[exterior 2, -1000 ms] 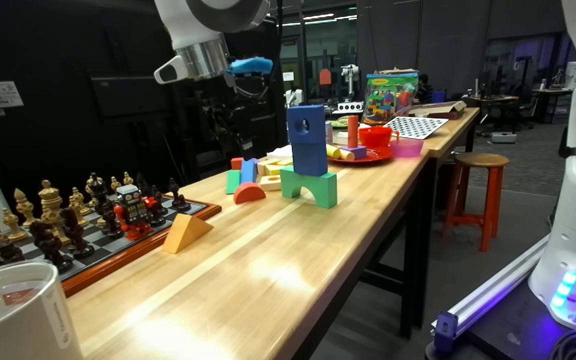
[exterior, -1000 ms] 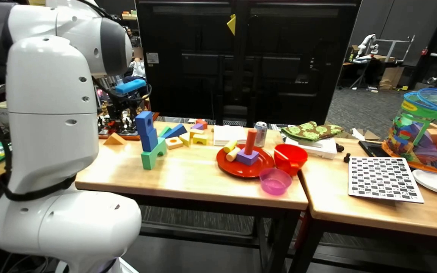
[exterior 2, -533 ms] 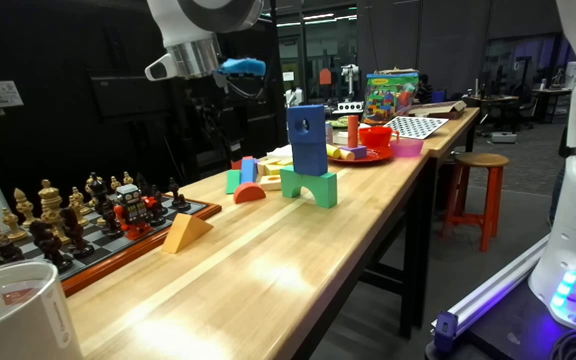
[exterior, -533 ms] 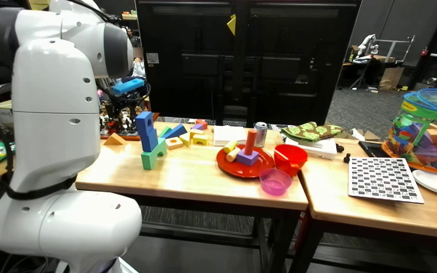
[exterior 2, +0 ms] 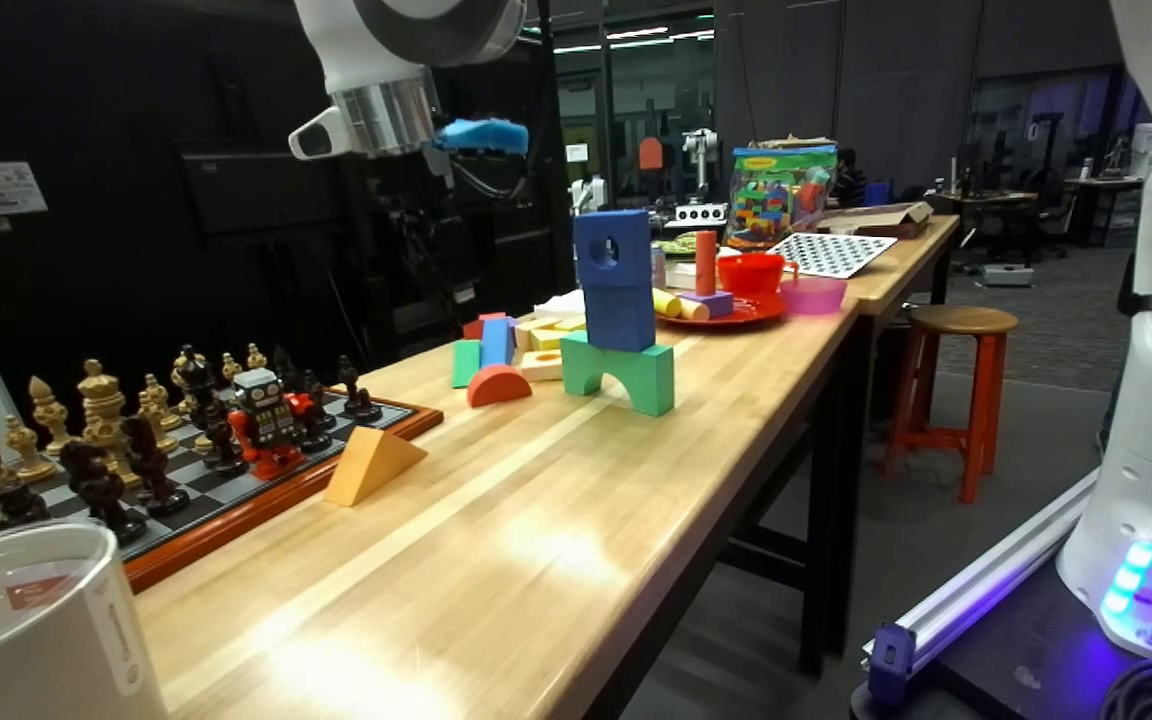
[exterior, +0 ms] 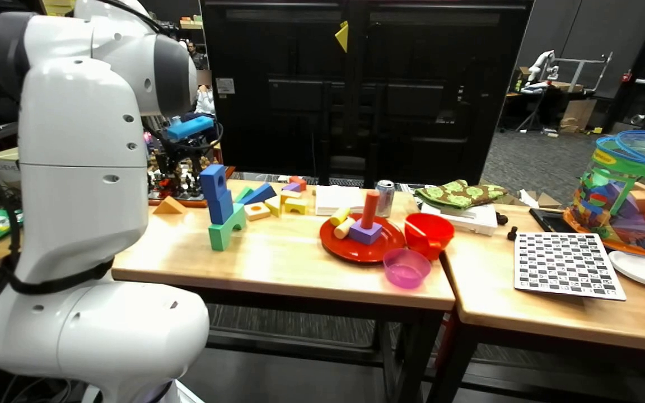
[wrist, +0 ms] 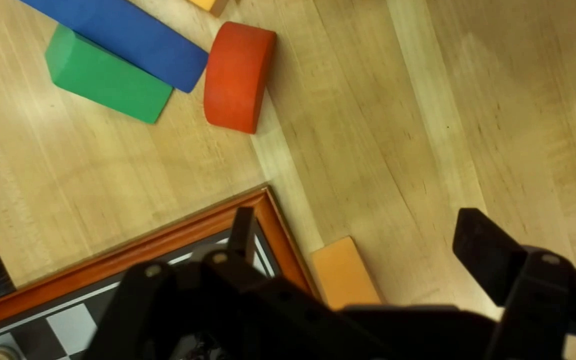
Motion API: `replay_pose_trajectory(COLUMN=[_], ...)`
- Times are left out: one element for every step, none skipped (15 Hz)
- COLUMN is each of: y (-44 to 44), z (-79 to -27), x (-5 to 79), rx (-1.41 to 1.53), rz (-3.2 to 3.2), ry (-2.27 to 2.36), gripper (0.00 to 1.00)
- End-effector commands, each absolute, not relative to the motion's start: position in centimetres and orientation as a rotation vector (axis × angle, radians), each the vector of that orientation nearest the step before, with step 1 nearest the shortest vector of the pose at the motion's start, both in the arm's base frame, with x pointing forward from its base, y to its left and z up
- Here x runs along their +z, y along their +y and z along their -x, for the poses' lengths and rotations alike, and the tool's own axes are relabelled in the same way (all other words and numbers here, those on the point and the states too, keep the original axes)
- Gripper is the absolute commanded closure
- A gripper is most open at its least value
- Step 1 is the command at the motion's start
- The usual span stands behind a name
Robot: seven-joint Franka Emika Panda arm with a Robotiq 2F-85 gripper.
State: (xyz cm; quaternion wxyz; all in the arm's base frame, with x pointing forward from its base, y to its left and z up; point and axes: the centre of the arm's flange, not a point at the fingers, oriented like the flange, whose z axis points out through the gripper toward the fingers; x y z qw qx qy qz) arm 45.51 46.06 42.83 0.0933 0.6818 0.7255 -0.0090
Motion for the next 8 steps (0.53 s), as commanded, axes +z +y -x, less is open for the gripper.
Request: replay_pose_trajectory(y=[44.2,43.8,43.5,43.2,42.8,42.6,42.4,42.2], z=[-46.3,-46.8,-47.2,-47.6,-47.9,-48.1,-48.2,-48.3], x=[42.8,42.5,42.4,42.2,42.0,41.8,41.6,41.5], rx=[0.076,0.104,0.125,0.135,0.142,0.149,0.154,0.157], rz=[-2.027,-2.026,-2.025,-2.025,-2.024,-2.024,-2.024,-2.023], ry=[2.201,2.215,2.221,2.226,2.234,2.242,2.251,2.259], gripper=[0.0,0.0,0.0,0.0,0.0,0.0,0.0,0.0])
